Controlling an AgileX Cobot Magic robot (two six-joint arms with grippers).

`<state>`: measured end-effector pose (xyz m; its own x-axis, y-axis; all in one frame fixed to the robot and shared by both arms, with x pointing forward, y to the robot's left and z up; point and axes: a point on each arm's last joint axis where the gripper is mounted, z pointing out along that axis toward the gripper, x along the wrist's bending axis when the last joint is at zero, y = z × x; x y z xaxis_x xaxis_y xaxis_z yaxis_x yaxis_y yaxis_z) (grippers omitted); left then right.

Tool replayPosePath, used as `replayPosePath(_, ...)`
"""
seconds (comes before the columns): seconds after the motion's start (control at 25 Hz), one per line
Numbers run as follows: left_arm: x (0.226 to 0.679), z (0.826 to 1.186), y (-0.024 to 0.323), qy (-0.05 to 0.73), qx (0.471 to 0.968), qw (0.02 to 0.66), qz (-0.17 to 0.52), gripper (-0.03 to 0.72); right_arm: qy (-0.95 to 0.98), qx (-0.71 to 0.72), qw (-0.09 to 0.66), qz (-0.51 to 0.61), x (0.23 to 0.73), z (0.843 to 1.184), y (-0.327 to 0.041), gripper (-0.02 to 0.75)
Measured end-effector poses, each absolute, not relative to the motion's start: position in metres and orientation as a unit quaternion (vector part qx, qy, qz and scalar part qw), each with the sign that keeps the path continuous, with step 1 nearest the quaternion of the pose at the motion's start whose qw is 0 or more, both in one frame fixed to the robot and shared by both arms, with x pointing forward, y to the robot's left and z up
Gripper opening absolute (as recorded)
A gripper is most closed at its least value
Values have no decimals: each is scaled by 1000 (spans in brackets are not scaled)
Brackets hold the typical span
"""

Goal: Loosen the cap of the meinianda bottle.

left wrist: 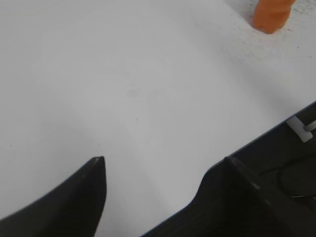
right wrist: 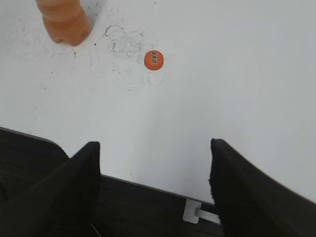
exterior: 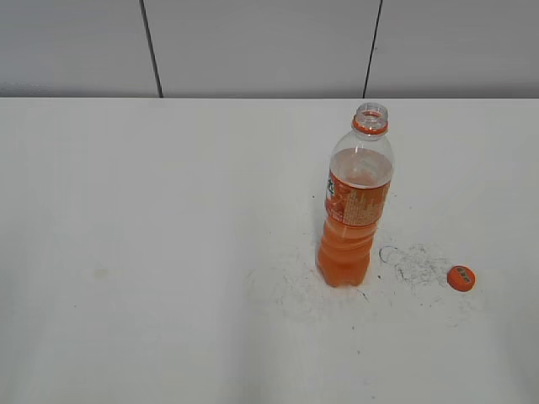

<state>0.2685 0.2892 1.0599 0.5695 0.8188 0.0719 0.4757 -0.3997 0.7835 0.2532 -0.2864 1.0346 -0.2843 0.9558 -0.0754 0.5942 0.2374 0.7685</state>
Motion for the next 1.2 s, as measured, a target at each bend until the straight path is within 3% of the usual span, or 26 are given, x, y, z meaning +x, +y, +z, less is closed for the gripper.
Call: replayPosePath(1.2, 267, 1060, 290, 437, 784, 382, 220, 558, 733, 526, 281, 326, 254, 1034, -286, 512)
